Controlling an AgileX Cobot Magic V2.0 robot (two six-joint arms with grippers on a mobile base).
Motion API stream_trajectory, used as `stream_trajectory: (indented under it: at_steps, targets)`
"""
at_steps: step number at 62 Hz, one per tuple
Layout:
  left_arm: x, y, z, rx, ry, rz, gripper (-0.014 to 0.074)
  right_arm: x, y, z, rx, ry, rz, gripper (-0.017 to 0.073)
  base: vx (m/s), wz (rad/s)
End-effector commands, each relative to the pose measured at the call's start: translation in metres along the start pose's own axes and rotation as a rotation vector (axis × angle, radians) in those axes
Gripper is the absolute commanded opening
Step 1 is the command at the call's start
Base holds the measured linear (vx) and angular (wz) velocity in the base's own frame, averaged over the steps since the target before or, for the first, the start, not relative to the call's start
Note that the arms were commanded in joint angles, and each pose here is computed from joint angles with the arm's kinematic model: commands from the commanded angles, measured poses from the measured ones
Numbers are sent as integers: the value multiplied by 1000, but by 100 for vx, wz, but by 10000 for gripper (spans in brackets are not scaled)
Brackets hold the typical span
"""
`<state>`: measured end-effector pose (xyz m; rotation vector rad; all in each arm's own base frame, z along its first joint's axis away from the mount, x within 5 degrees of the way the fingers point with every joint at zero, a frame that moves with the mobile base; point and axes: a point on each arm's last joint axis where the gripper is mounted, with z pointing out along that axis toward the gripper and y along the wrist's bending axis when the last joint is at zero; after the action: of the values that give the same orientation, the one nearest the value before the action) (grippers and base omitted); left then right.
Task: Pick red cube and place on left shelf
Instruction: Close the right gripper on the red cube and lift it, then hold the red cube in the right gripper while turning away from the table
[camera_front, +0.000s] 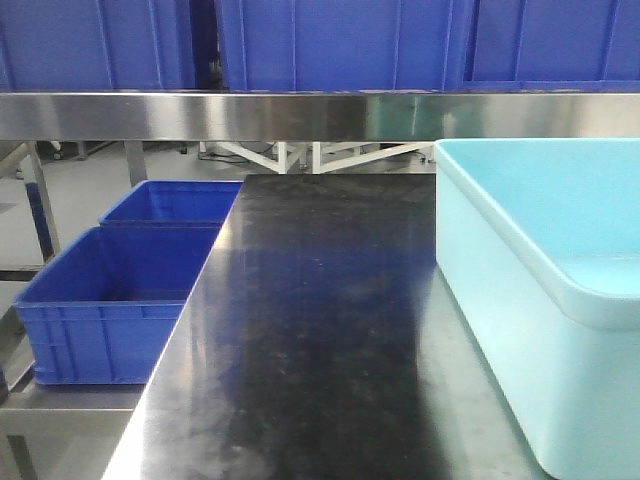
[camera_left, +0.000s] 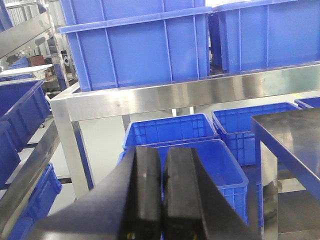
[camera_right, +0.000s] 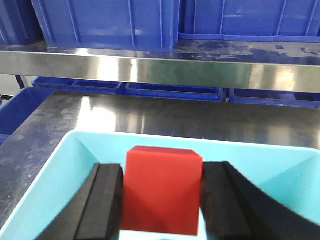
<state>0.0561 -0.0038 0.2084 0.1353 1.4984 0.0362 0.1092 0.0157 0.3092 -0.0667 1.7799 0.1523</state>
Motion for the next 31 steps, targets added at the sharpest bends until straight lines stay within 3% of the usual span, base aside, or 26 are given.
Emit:
stream_trajectory:
  at_steps: [1,31]
  targets:
    - [1,0,1,-8,-52,-9,106,-18,1,-3,-4,-123,-8,71,-1,-9]
    - [1,0,1,-8,-52,-9,106,-18,1,-3,-4,-123,-8,71,0,0]
